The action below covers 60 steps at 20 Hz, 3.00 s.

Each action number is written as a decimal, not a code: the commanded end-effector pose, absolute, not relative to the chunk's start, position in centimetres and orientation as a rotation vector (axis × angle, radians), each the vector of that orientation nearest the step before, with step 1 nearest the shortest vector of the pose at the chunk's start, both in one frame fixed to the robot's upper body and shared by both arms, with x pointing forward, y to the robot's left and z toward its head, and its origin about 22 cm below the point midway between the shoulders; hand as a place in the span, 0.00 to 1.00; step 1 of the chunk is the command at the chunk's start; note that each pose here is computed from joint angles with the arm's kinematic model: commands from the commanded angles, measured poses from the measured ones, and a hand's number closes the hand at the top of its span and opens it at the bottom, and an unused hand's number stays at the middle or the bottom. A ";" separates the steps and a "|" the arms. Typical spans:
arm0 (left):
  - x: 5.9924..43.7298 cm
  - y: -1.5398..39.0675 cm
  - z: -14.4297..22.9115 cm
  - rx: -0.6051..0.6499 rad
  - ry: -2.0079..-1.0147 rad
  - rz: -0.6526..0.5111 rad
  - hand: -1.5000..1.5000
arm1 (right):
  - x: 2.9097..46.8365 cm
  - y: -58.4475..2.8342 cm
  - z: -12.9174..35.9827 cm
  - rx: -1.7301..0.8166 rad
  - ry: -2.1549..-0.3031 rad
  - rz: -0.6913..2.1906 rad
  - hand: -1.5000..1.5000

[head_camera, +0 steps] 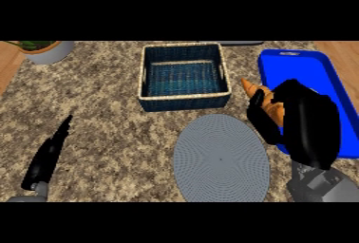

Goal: Pick the croissant from the placemat and place it in the basket

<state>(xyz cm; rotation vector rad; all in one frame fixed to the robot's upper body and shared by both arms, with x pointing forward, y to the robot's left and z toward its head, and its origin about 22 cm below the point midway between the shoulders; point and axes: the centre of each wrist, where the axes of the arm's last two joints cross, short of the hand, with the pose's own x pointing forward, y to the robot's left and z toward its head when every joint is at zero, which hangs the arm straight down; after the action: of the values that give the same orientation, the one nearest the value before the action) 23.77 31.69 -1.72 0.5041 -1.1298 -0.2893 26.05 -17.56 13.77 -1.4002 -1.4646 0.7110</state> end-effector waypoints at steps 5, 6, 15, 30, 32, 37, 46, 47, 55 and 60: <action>23.6 30.8 -2.9 0.494 -1.133 -0.299 0.50 | 21.1 -17.5 26.6 -1.331 -1.580 0.701 1.00; 24.1 30.7 -1.7 0.500 -1.139 -0.311 0.50 | 21.4 -16.3 27.3 -1.263 -1.601 0.685 1.00; 24.7 30.5 -1.0 0.472 -1.154 -0.323 0.50 | 23.9 -14.5 34.4 -1.102 -1.618 0.664 1.00; 24.9 31.0 0.1 0.473 -1.149 -0.306 0.50 | 31.6 -7.2 32.4 -0.943 -1.537 0.744 1.00; 24.7 29.5 -0.3 0.481 -1.172 -0.322 0.50 | 33.9 -5.6 32.9 -0.966 -1.502 0.743 1.00; 25.0 31.3 -2.0 0.480 -1.152 -0.297 0.50 | 35.7 -5.1 29.6 -1.003 -1.477 0.740 1.00; 24.6 31.4 -1.1 0.479 -1.146 -0.321 0.50 | 39.0 -4.2 25.7 -0.958 -1.436 0.680 0.00; 24.2 30.9 -1.2 0.481 -1.164 -0.309 0.50 | 40.0 -4.1 25.5 -0.995 -1.444 0.653 0.00; 24.8 31.4 -1.1 0.470 -1.163 -0.326 0.50 | 40.1 -3.5 27.7 -0.982 -1.569 0.325 0.00; 24.6 32.2 -2.0 0.492 -1.150 -0.288 0.50 | 40.9 -10.2 28.5 -0.969 -1.487 0.119 0.00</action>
<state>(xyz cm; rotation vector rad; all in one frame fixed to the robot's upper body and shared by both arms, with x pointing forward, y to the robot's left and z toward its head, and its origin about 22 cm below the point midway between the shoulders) 24.51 31.37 -1.83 0.4830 -1.1545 -0.3089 40.67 -6.77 26.99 -0.9750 -1.5199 0.2569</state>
